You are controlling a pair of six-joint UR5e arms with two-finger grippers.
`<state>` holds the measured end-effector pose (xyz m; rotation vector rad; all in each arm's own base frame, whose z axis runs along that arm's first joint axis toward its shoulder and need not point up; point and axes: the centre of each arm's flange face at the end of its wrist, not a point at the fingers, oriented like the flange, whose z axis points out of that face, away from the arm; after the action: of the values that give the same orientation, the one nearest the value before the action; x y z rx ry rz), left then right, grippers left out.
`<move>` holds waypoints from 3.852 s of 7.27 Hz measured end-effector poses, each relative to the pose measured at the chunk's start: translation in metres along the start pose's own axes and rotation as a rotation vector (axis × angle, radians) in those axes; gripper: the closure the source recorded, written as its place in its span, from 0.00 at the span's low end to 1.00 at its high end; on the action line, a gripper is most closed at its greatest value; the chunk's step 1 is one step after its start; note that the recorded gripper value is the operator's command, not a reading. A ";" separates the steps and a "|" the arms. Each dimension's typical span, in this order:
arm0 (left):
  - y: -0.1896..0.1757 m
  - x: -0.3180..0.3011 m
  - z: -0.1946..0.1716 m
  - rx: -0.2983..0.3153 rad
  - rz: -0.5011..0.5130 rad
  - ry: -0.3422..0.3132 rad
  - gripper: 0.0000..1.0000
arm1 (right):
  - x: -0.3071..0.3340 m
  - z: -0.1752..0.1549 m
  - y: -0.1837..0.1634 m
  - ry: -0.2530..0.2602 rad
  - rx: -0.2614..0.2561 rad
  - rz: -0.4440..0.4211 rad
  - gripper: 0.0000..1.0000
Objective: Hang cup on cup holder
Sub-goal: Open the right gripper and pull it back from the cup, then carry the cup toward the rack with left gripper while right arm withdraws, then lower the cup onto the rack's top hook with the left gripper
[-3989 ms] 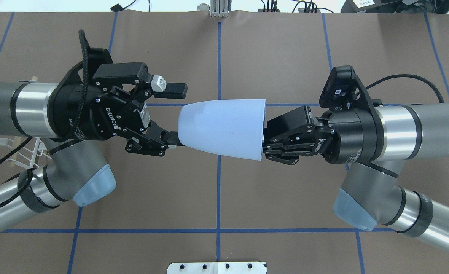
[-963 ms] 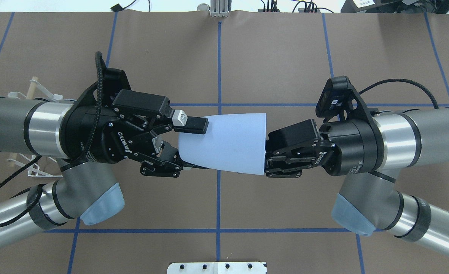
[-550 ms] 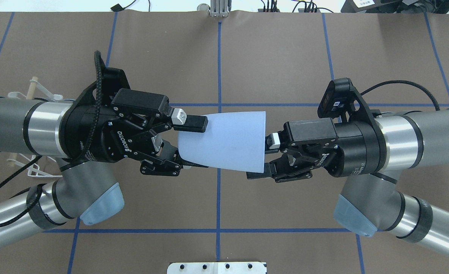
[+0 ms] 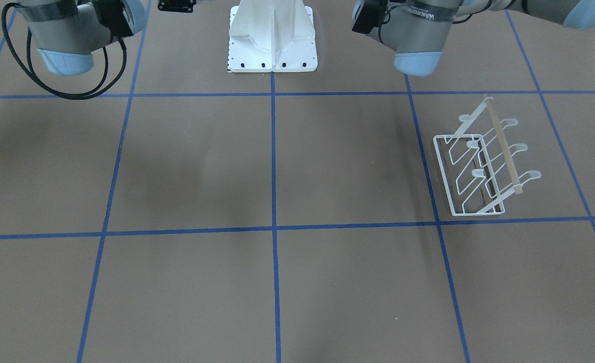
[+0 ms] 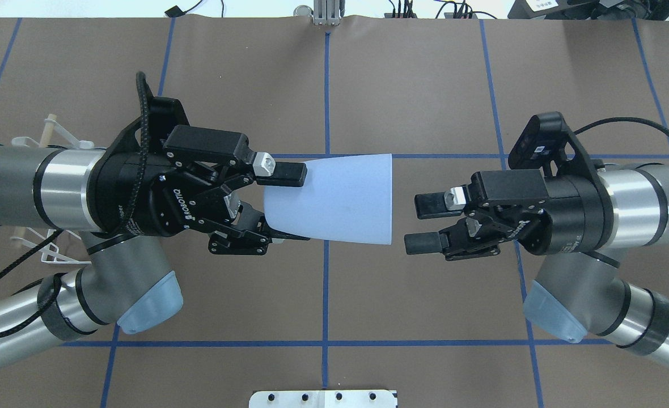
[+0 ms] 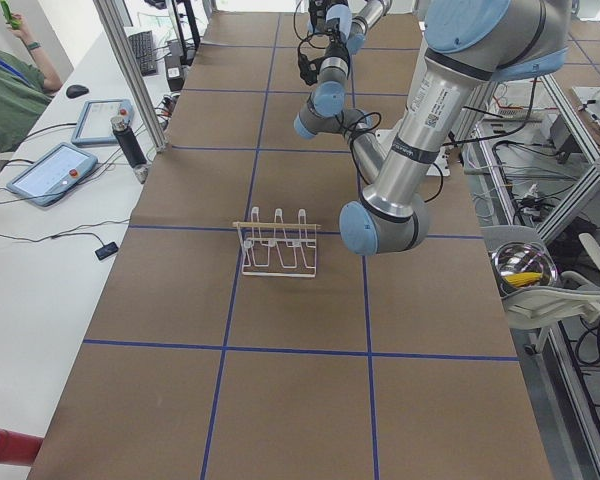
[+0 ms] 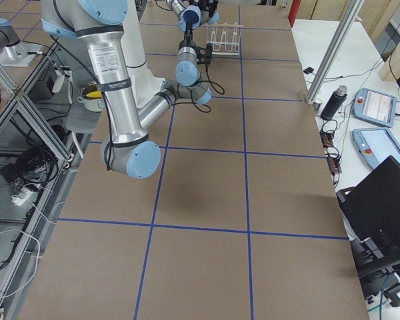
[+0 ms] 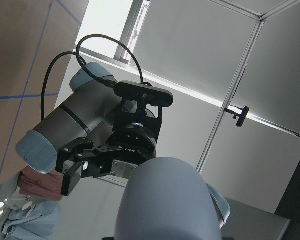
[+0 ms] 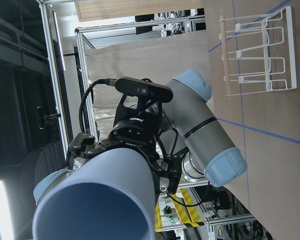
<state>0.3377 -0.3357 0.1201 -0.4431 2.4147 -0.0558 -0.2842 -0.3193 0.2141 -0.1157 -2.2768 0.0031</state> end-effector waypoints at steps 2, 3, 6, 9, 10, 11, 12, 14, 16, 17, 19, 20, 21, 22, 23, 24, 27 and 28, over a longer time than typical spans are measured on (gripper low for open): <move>-0.010 0.007 -0.002 0.069 0.024 -0.004 1.00 | 0.001 -0.056 -0.024 0.039 0.104 -0.060 0.00; -0.015 0.017 -0.002 0.119 0.054 -0.030 1.00 | -0.006 -0.086 -0.044 0.072 0.173 -0.130 0.00; -0.015 0.082 -0.015 0.350 0.165 -0.190 1.00 | -0.031 -0.166 -0.112 0.278 0.426 -0.401 0.00; -0.022 0.100 -0.021 0.477 0.306 -0.356 1.00 | -0.047 -0.211 -0.164 0.604 0.592 -0.549 0.00; -0.034 0.106 -0.029 0.535 0.358 -0.431 1.00 | -0.051 -0.225 -0.185 0.745 0.643 -0.579 0.00; -0.047 0.112 -0.038 0.592 0.409 -0.515 1.00 | -0.054 -0.238 -0.206 0.882 0.693 -0.606 0.00; -0.063 0.117 -0.048 0.645 0.459 -0.617 1.00 | -0.056 -0.253 -0.224 1.035 0.727 -0.635 0.00; -0.091 0.127 -0.075 0.728 0.532 -0.832 1.00 | -0.048 -0.293 -0.245 1.367 0.641 -0.654 0.00; -0.105 0.132 -0.105 0.739 0.548 -1.092 1.00 | -0.019 -0.324 -0.255 1.569 0.438 -0.561 0.00; -0.108 0.132 -0.121 0.710 0.548 -1.232 1.00 | -0.002 -0.335 -0.257 1.621 0.322 -0.509 0.00; -0.117 0.120 -0.147 0.607 0.532 -1.478 1.00 | 0.026 -0.348 -0.257 1.628 0.136 -0.384 0.00; -0.124 0.112 -0.158 0.563 0.510 -1.556 1.00 | 0.033 -0.347 -0.255 1.603 0.081 -0.302 0.00; -0.135 0.102 -0.166 0.536 0.473 -1.598 1.00 | 0.037 -0.344 -0.254 1.593 0.045 -0.221 0.00; -0.151 0.093 -0.175 0.515 0.417 -1.615 1.00 | 0.039 -0.341 -0.256 1.599 0.009 -0.148 0.00; -0.164 0.087 -0.183 0.495 0.366 -1.617 1.00 | 0.037 -0.340 -0.255 1.609 -0.031 -0.094 0.00; -0.174 0.084 -0.191 0.471 0.332 -1.622 1.00 | 0.031 -0.342 -0.252 1.618 -0.075 -0.051 0.00; -0.203 0.087 -0.220 0.418 0.296 -1.686 1.00 | 0.023 -0.348 -0.236 1.628 -0.120 0.026 0.00; -0.211 0.086 -0.227 0.406 0.289 -1.702 1.00 | 0.028 -0.354 -0.232 1.631 -0.123 0.043 0.00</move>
<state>0.1967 -0.5799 0.2756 0.1085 0.7215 -0.0181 -0.0534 -0.5603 0.4752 -0.1482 -0.6434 -0.1515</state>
